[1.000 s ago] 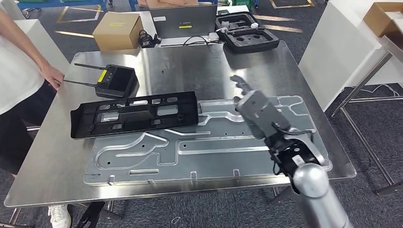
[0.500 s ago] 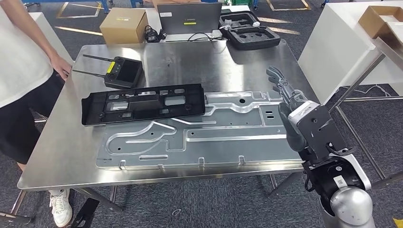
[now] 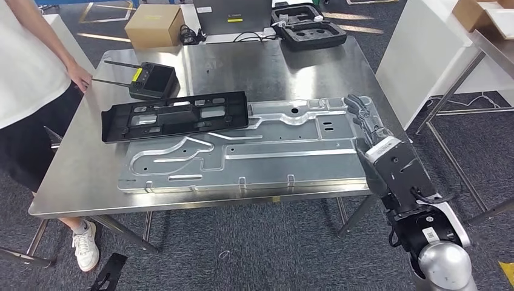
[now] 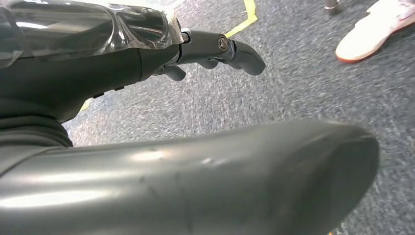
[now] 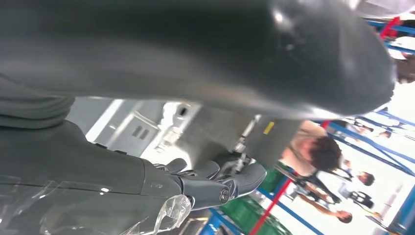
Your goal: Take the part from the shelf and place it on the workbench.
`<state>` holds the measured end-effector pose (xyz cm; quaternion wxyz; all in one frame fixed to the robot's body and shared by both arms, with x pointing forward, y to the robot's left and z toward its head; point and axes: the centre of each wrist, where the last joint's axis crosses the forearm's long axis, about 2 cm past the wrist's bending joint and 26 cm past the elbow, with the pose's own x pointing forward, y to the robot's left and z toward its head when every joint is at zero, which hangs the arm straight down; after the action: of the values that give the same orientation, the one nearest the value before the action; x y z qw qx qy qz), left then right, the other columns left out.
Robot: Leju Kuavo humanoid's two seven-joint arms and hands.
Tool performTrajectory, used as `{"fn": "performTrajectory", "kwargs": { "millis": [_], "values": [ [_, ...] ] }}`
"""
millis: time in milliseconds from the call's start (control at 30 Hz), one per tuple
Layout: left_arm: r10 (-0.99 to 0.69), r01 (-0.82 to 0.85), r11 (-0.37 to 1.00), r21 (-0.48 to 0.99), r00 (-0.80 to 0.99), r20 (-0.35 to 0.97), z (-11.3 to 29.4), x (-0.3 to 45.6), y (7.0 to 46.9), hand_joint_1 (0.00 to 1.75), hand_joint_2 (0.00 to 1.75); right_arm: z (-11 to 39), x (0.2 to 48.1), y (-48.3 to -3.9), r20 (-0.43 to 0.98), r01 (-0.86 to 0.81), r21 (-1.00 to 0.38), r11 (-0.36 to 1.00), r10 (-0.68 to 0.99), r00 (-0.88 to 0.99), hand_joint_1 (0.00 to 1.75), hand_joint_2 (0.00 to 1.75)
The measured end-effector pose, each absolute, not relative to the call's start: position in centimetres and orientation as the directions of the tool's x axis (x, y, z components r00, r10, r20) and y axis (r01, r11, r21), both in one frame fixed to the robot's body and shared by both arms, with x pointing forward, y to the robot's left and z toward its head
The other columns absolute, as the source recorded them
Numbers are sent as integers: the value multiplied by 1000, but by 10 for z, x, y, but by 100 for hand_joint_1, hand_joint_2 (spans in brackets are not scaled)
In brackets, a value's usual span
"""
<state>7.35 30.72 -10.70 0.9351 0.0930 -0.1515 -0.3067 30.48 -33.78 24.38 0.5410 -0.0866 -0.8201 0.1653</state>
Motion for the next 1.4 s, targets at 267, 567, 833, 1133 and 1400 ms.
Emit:
{"fn": "performTrajectory", "kwargs": {
  "millis": [267,567,833,1133,1400],
  "values": [
    [-612,554,787,272,757,231,-106,78,307,0,0,204,310,-352,894,-51,-358,932,326,-306,0,0],
    [-620,562,781,272,751,230,-106,79,306,0,0,124,315,-378,934,-57,-338,939,327,-142,0,0],
    [-630,574,773,269,743,225,-107,76,305,0,0,47,302,-395,947,-52,-310,949,314,73,0,0],
    [-644,586,762,276,731,226,-106,79,305,0,0,-34,231,-392,832,-51,-268,962,258,491,0,0],
    [-644,588,761,273,734,214,-106,78,303,0,0,-72,164,-384,642,-37,-285,958,219,735,0,0]
  ]
}}
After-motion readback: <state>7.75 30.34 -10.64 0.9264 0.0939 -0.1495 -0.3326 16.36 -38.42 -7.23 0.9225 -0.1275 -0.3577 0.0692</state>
